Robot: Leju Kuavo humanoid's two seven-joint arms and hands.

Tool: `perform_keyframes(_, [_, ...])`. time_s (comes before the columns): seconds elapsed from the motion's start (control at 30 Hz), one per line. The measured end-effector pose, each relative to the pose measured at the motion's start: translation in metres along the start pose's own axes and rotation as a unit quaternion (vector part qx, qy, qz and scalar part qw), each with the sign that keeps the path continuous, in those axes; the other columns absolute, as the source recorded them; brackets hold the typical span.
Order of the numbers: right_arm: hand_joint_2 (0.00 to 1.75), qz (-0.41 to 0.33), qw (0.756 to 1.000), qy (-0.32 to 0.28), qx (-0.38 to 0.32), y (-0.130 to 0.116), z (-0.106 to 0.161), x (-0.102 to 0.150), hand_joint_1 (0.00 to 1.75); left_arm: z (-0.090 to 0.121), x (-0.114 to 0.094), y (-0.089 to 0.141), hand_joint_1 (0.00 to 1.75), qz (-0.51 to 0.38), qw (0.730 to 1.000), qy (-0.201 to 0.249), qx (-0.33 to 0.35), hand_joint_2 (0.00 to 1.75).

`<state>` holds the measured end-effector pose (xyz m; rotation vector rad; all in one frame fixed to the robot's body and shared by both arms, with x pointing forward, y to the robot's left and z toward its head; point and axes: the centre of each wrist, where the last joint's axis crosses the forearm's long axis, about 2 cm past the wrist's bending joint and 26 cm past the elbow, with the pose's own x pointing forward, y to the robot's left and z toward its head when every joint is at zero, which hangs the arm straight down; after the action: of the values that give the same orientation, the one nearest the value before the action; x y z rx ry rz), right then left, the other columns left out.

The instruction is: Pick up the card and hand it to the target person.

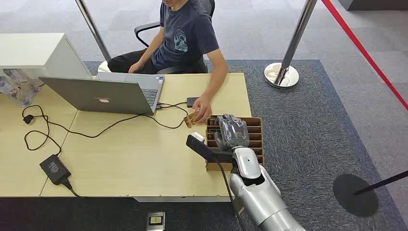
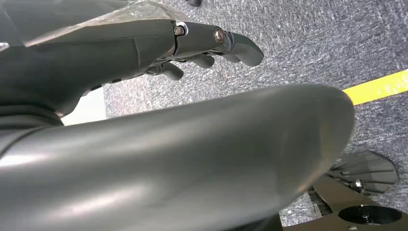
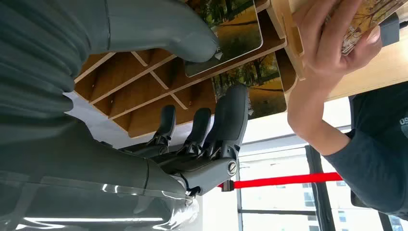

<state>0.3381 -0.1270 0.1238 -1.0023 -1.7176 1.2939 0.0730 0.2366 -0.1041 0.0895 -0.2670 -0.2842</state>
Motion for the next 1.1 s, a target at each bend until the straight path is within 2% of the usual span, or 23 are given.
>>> perform_keyframes(0.27, [1.75,-0.001,1.000,-0.002,0.008,0.003,0.000,0.001,0.82,0.000,0.000,0.000,0.00,0.001,1.000,-0.002,0.000,0.00])
perform_keyframes(0.57, [1.75,-0.007,1.000,-0.001,0.020,0.009,0.003,0.000,0.92,0.000,0.000,0.000,0.00,0.001,1.000,-0.006,0.000,0.00])
perform_keyframes(1.1, [1.75,-0.007,1.000,0.000,0.020,0.010,0.003,-0.001,0.99,0.000,0.000,0.000,0.00,-0.001,1.000,-0.004,0.000,0.00])
